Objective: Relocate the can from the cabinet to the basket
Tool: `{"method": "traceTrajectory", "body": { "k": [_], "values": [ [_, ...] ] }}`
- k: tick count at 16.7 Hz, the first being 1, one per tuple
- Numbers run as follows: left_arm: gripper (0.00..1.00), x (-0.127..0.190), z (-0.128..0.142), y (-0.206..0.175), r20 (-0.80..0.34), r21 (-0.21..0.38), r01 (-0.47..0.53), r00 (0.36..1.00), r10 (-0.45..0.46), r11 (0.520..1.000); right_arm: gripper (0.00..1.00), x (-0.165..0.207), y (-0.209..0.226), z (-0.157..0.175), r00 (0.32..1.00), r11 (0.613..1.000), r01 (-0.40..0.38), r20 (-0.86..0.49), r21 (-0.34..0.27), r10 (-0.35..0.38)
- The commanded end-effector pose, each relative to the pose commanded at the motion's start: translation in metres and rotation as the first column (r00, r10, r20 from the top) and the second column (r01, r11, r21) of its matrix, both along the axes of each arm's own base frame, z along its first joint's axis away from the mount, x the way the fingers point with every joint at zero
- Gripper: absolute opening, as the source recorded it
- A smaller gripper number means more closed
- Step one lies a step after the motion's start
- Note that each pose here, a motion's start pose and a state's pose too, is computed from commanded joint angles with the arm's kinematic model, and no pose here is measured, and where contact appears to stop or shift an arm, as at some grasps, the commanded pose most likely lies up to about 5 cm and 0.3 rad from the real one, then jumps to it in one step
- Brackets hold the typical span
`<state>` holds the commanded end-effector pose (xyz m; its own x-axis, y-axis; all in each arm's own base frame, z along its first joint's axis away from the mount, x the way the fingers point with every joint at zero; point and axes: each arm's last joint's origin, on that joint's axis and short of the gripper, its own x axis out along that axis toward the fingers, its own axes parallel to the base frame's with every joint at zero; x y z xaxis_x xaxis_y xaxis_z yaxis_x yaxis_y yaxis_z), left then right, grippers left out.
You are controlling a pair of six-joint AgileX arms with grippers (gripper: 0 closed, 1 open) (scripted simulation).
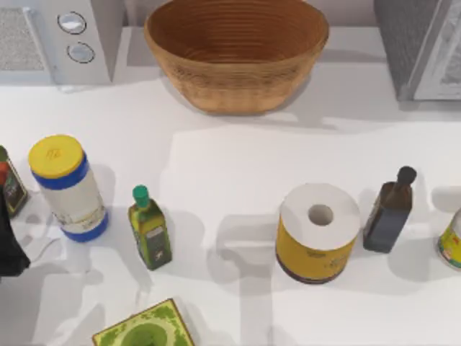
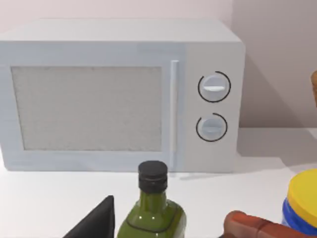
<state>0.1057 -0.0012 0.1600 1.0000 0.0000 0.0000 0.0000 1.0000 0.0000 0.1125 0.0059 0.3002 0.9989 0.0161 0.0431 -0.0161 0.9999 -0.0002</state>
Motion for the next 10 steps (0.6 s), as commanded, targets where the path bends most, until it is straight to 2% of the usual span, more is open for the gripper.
{"method": "traceTrajectory", "body": {
  "k": [6,10],
  "values": [
    [1.00,0.000,0.000,0.000,0.000,0.000,0.000,1.000,0.000,1.000,1.00,0.043,0.012,0.106,1.000,1.000,0.000,-0.019,0.003,0.000],
    [1.00,0.000,0.000,0.000,0.000,0.000,0.000,1.000,0.000,1.000,1.00,0.084,0.023,0.159,0.999,1.000,0.002,-0.034,0.002,-0.001]
  ]
}}
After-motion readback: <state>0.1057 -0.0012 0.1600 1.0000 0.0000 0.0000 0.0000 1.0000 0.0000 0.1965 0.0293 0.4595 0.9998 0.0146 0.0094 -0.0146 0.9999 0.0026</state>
